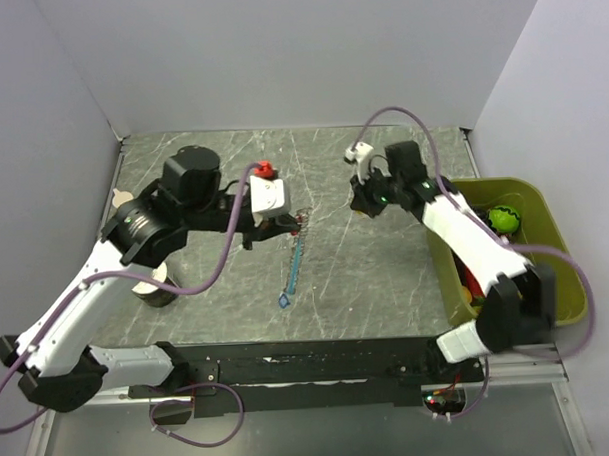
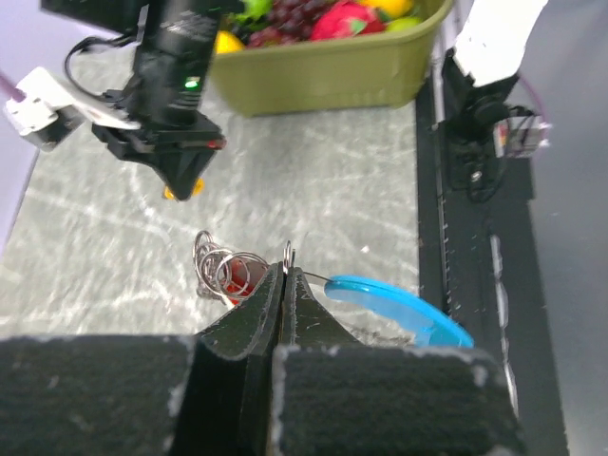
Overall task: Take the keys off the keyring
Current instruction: Place the key at the center of the board.
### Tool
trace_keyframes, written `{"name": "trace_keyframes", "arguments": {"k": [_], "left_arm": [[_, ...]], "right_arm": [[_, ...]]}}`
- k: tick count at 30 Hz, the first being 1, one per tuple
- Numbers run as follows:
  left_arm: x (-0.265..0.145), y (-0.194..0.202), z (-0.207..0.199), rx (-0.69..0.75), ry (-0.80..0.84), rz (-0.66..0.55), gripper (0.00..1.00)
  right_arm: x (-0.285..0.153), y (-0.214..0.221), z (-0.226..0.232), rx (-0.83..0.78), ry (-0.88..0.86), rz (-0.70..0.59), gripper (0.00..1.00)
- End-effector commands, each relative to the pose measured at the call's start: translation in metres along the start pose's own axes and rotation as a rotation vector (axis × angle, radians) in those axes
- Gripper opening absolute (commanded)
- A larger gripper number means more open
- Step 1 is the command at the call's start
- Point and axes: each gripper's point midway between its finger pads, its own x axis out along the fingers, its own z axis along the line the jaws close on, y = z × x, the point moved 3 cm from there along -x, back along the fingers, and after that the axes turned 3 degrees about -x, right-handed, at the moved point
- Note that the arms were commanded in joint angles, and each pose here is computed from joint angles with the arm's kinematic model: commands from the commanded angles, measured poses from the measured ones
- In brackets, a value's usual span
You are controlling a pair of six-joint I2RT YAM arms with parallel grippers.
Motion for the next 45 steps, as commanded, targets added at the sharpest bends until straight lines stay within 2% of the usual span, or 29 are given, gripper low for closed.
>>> {"name": "trace_keyframes", "arguments": {"k": [1,5,9,11,16,20,22,24,27,32,34,39,41,43,45], "left_arm": [[-0.023,-0.007,0.012,0.082,-0.112,-0.044,0.01],[-0.033,0.001,0.019,0.09,-0.192,-0.026,0.01],[-0.036,0.001,0.02,0.092,-0.207,-0.027,0.01],[-0.036,0.0,0.021,0.094,-0.21,-0.027,0.01],[-0.033,0.0,0.024,0.085,-0.212,-0.033,0.01],[-0.03,0.0,0.024,0.078,-0.198,-0.032,0.01],[-0.029,-0.002,0.025,0.076,-0.193,-0.036,0.01],[-0.029,-0.002,0.024,0.071,-0.187,-0.038,0.01],[-0.029,-0.003,0.022,0.071,-0.175,-0.042,0.01],[-0.029,-0.003,0.01,0.083,-0.099,-0.053,0.01],[-0.028,-0.001,0.003,0.085,-0.061,-0.051,0.01],[-0.028,-0.002,-0.008,0.082,0.015,-0.07,0.01],[-0.027,-0.008,-0.002,0.071,-0.015,-0.092,0.01],[-0.025,-0.012,0.009,-0.004,-0.084,-0.11,0.01],[-0.025,-0.02,0.023,-0.043,-0.172,-0.143,0.01]], "right_arm": [[0.029,-0.013,-0.047,0.093,0.118,0.07,0.0],[0.074,0.014,-0.084,0.176,0.181,0.235,0.0],[0.101,0.021,-0.112,0.181,0.247,0.322,0.0],[0.115,0.041,-0.12,0.18,0.274,0.409,0.0],[0.131,0.056,-0.135,0.168,0.313,0.48,0.02],[0.14,0.068,-0.129,0.187,0.264,0.517,0.1],[0.141,0.07,-0.124,0.194,0.247,0.517,0.23],[0.136,0.067,-0.121,0.193,0.238,0.498,0.36],[0.12,0.052,-0.119,0.184,0.237,0.435,0.46],[0.076,0.013,-0.096,0.153,0.175,0.301,0.49],[0.051,-0.016,-0.076,0.124,0.097,0.184,0.49],[0.0,-0.049,-0.02,0.038,-0.103,-0.014,0.49],[-0.021,-0.057,0.009,-0.021,-0.201,-0.093,0.49],[-0.041,-0.061,0.031,-0.087,-0.238,-0.147,0.49],[-0.042,-0.05,0.053,-0.133,-0.3,-0.154,0.5]]}}
